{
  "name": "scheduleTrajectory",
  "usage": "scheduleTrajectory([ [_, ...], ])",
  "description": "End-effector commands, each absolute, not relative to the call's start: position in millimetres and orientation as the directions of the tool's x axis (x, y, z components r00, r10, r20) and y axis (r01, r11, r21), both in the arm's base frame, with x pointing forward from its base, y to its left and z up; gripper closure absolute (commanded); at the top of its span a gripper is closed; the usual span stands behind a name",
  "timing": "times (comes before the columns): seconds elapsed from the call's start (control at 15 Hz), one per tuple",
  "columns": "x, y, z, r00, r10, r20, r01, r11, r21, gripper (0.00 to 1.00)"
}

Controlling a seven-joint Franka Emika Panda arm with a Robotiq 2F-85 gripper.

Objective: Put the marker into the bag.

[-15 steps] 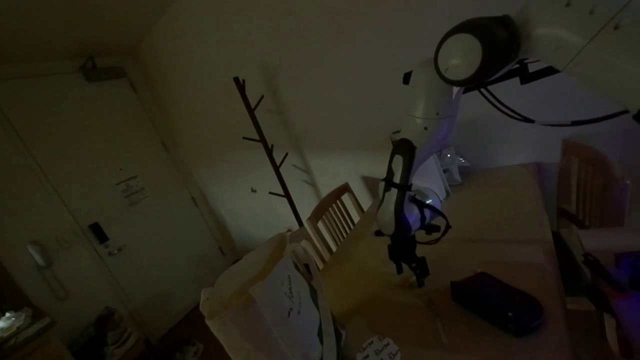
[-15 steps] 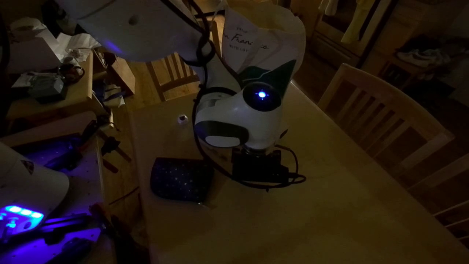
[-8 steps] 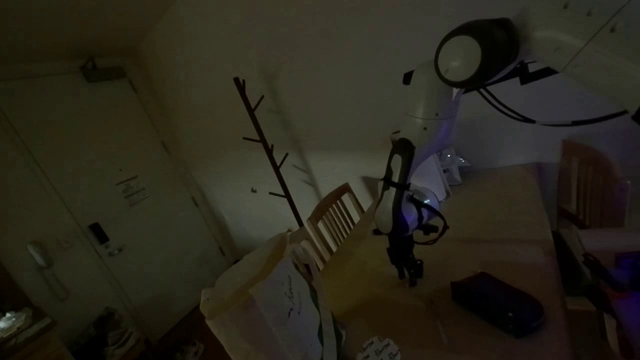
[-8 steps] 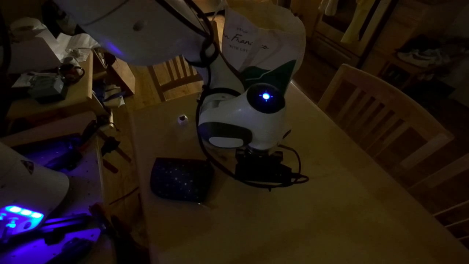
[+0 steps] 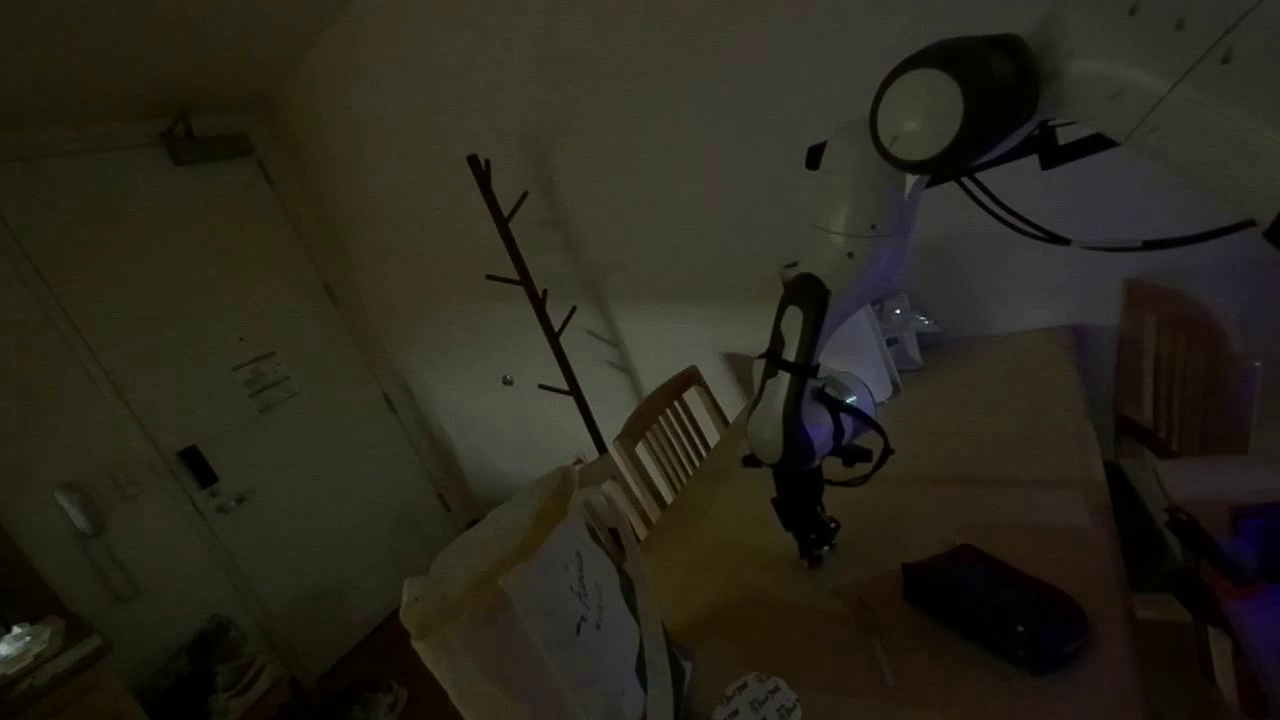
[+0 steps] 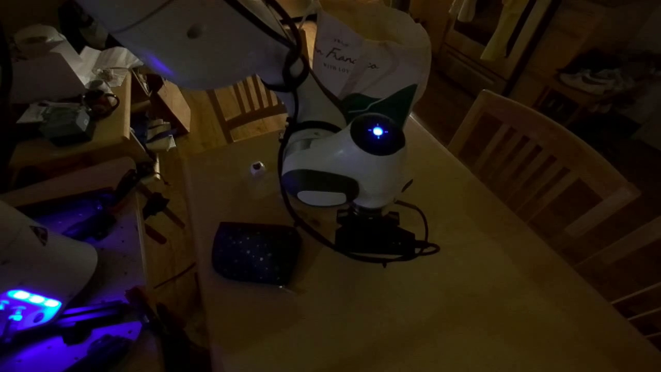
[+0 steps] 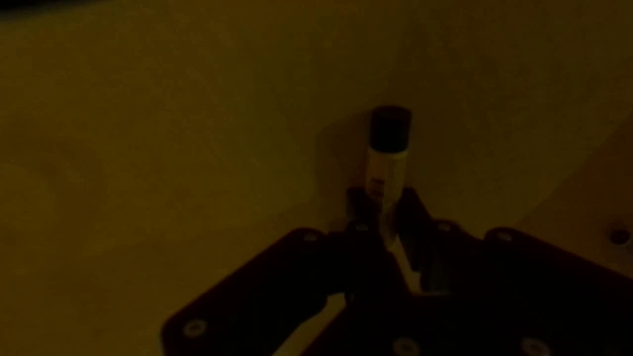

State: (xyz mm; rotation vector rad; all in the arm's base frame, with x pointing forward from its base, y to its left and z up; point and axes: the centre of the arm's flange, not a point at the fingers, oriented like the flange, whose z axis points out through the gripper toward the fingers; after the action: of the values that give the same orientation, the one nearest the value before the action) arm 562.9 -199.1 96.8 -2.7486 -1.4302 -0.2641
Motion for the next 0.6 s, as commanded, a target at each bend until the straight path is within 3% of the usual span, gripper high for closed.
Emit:
scheduleTrajectory([
  [0.0, 567, -200, 117, 0.53, 0.836, 0.14, 0.836, -0.543, 0.077, 0.92],
  [0.2, 576, -196, 135, 0.473, 0.875, 0.107, 0.868, -0.483, 0.112, 0.92],
  [0.53, 609, -160, 202, 0.261, 0.965, -0.027, 0.943, -0.249, 0.221, 0.93],
])
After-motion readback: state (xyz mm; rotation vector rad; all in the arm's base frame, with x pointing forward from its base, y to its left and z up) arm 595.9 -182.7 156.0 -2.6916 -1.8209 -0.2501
